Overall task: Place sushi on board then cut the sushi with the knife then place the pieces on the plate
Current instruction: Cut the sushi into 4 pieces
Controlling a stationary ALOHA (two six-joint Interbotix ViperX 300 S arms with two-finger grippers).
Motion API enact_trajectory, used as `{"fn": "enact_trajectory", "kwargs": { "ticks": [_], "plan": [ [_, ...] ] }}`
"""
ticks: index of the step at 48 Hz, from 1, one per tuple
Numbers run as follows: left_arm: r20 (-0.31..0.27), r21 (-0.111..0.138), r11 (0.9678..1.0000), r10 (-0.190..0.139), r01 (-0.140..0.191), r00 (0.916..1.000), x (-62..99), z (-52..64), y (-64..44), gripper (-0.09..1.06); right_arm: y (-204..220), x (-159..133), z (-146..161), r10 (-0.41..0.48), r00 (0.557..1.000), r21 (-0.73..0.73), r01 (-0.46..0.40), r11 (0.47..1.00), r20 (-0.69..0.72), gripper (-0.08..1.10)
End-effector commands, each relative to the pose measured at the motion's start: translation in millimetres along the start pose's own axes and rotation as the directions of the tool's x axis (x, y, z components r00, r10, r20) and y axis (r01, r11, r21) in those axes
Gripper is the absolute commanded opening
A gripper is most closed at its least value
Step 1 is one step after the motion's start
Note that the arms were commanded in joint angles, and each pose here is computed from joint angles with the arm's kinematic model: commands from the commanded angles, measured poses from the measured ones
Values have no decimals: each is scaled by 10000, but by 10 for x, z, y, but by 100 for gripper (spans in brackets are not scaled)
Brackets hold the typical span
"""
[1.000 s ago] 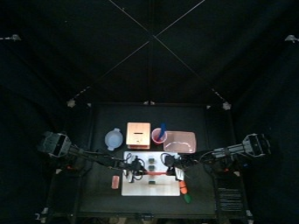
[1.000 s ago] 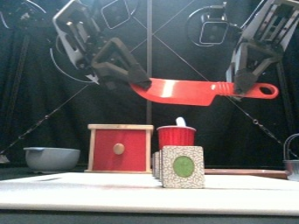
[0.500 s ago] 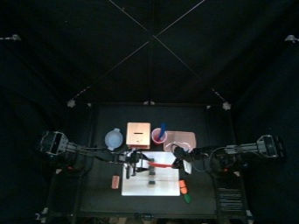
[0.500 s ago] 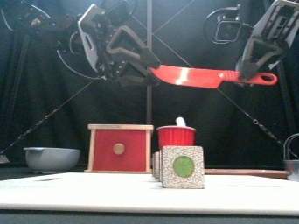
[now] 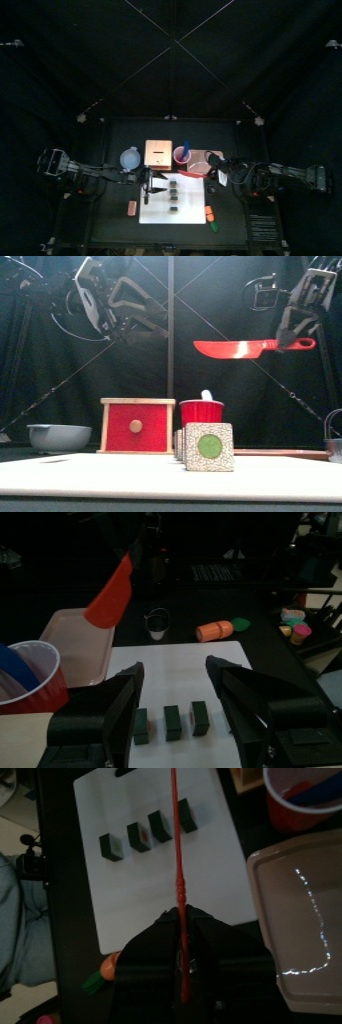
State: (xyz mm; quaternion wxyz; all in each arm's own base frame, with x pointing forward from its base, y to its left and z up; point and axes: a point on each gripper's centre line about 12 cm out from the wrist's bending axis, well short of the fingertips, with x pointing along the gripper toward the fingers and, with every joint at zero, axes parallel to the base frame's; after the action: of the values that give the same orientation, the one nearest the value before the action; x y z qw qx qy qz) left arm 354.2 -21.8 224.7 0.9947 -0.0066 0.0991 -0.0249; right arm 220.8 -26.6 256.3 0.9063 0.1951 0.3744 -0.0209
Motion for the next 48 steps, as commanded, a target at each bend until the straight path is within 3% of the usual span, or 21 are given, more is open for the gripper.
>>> {"fn": "enact_trajectory", "kwargs": {
  "ticks": [1, 14, 28, 35, 48],
  "plan": [
    [446, -1, 10000, 50, -50, 9990, -19, 102, 20, 87, 56, -113, -68, 366, 9984, 254, -377, 9990, 435, 50],
    [369, -68, 10000, 36, -34, 9993, -5, 76, 11, 87, 125, -161, -521, 1525, 9864, 1538, -1604, 9750, 619, 50],
    [214, -227, 9997, 111, -106, 9997, 21, 26, 16, 87, 287, -4, -925, 2771, 9594, 1906, -2628, 9458, -521, 52],
    [135, -334, 9993, 170, -165, 9998, 33, 0, 24, 87, 315, 61, -966, 2827, 9558, 1882, -2640, 9460, -802, 52],
    [-81, -407, 9989, 225, -228, 9997, 73, -71, 31, 87, 197, 264, -1113, 2228, 9575, 2119, -1829, 9600, -1830, 52]
  ]
}}
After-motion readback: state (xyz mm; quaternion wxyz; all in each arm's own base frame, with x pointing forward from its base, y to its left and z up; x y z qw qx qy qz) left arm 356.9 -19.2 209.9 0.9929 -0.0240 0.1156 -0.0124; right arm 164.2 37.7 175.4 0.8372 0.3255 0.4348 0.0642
